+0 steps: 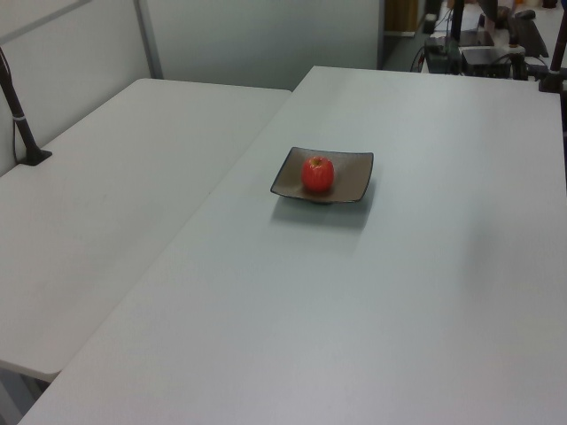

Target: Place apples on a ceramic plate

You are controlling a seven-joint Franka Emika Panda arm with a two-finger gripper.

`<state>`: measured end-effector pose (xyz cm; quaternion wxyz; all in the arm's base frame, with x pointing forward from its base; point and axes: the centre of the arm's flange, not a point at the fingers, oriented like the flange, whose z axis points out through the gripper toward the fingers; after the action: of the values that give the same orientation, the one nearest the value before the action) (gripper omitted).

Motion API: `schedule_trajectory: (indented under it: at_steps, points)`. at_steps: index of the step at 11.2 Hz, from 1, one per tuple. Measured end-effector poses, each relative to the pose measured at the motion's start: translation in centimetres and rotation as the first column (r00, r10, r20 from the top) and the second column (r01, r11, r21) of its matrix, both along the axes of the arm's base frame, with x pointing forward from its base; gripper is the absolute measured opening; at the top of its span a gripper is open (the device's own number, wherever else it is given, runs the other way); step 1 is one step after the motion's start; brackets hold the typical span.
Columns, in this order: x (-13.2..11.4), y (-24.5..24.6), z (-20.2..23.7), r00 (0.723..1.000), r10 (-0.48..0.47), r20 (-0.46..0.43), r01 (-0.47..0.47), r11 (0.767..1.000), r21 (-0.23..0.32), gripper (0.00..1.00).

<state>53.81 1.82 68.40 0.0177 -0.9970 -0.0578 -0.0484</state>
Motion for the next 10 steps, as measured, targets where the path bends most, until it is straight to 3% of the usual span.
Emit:
schedule_trajectory:
  at_steps: [2, 5, 10]
  points:
    - [-2.0, 0.9, -0.3, 0.997, -0.05, -0.061, 0.052, 0.998, 0.032, 1.0]
    - [-3.0, 5.6, -3.4, 0.994, 0.005, -0.108, -0.002, 0.999, 0.033, 1.0]
    - [0.4, 6.5, -6.4, 1.0, 0.005, 0.008, -0.005, 0.999, 0.046, 1.0]
